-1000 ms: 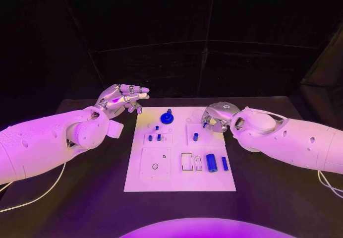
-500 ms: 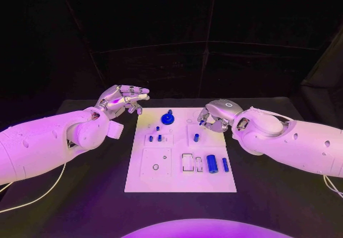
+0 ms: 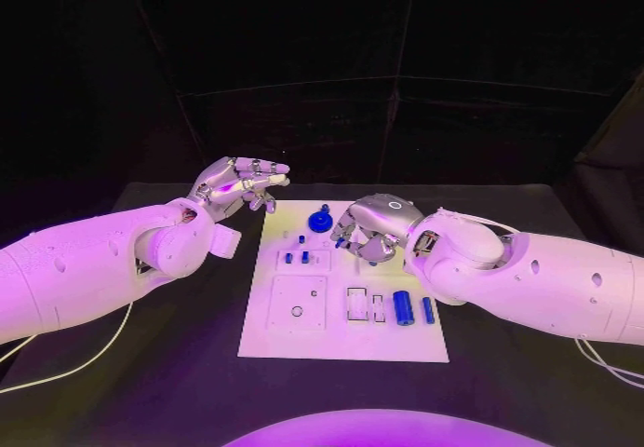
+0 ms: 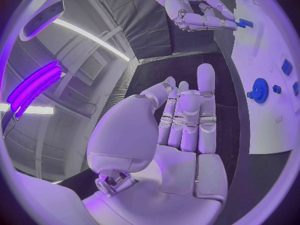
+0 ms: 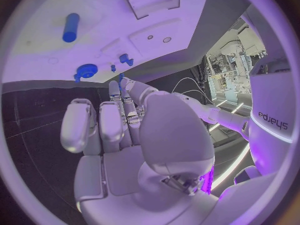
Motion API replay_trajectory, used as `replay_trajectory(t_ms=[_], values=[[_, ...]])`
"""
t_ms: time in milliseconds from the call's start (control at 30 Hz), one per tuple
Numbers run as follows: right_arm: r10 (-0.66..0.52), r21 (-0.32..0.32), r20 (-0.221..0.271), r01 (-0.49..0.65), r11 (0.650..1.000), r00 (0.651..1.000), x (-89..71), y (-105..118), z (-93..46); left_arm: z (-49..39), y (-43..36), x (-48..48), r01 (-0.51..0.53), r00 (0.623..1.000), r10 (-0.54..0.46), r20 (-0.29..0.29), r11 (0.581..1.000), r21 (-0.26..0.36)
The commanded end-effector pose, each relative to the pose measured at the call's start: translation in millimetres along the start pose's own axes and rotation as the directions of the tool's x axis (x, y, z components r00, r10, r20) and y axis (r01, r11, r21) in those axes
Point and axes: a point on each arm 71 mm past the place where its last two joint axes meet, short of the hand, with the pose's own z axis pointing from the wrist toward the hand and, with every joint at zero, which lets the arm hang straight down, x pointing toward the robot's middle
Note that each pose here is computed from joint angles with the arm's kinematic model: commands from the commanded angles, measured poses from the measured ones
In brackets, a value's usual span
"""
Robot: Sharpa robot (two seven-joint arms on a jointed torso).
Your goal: Assemble the parts on the task board
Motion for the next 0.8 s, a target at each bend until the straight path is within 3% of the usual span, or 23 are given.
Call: replay_trajectory(t_ms=[33,267,800], values=[[0.012,-0.024,-0.072,-0.013,1.0,0.997,16.0,9.2,3.7,2.1,-2.7,2.9,-0.003,1.0,0.002,0.014,1.0,0.03],[0.027,-0.071,-0.139,-0.037,0.997,0.99,48.9,31.4,8.5,5.2,-2.3,10.0,-0.001,1.0,0.001,0.008,0.999,0.036],[-0.008,-0.081,-0.159,-0.005,0.997,0.987,66.3,38.5,16.5,7.3,-1.6,14.9,0.004,1.0,-0.004,-0.002,0.999,0.036]])
